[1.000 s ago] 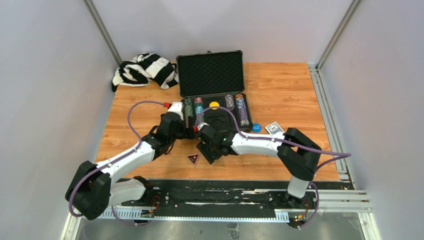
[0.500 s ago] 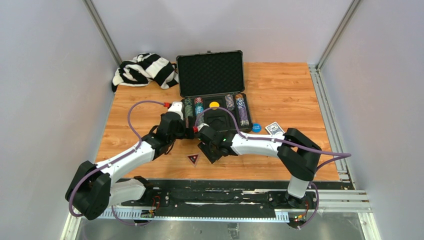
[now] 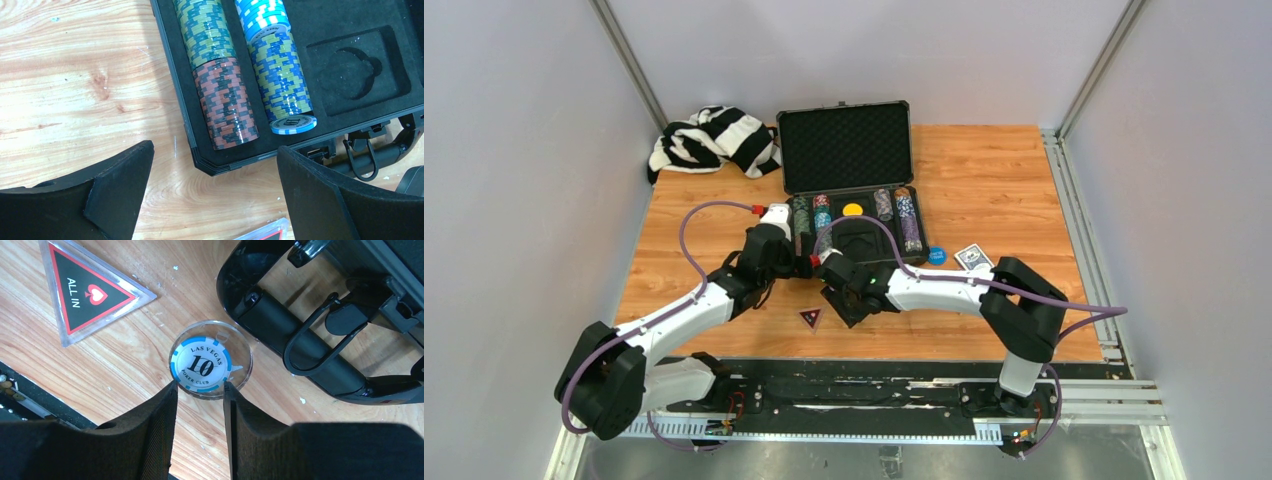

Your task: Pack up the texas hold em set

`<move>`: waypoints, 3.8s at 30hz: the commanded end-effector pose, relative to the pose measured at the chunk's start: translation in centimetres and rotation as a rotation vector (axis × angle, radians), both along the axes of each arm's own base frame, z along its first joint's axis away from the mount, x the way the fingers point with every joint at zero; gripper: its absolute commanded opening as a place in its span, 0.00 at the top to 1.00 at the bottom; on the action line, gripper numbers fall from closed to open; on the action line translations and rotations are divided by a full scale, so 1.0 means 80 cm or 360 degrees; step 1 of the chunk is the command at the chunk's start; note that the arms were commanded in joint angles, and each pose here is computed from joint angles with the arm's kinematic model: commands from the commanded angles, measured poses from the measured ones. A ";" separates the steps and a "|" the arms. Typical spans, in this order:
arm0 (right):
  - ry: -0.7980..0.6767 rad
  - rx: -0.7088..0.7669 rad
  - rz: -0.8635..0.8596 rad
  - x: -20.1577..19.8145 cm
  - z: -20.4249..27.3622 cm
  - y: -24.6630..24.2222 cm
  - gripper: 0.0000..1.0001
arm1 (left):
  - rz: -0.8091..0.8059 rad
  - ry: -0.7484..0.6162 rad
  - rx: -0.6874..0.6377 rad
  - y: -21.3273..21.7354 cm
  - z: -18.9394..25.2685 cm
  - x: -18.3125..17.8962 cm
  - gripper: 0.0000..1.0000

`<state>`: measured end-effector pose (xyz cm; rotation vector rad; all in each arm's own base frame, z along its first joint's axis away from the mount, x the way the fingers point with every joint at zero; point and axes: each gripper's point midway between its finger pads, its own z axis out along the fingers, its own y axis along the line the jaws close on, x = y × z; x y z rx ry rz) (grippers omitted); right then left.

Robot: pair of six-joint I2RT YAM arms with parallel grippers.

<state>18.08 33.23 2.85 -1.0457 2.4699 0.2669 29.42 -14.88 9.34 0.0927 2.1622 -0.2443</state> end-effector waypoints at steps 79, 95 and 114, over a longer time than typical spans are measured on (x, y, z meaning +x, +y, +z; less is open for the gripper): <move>-0.0019 -0.0006 0.0079 -0.014 -0.001 0.019 0.57 | -0.0004 -0.0042 -0.0034 -0.007 0.016 0.007 0.02; -0.0056 -0.0036 0.0070 -0.009 0.001 0.015 0.49 | -0.0003 -0.0034 -0.0032 -0.007 0.014 0.008 0.02; -0.0048 -0.0036 0.0088 -0.004 -0.002 0.027 0.45 | -0.0002 -0.0036 -0.0028 -0.006 0.015 0.007 0.02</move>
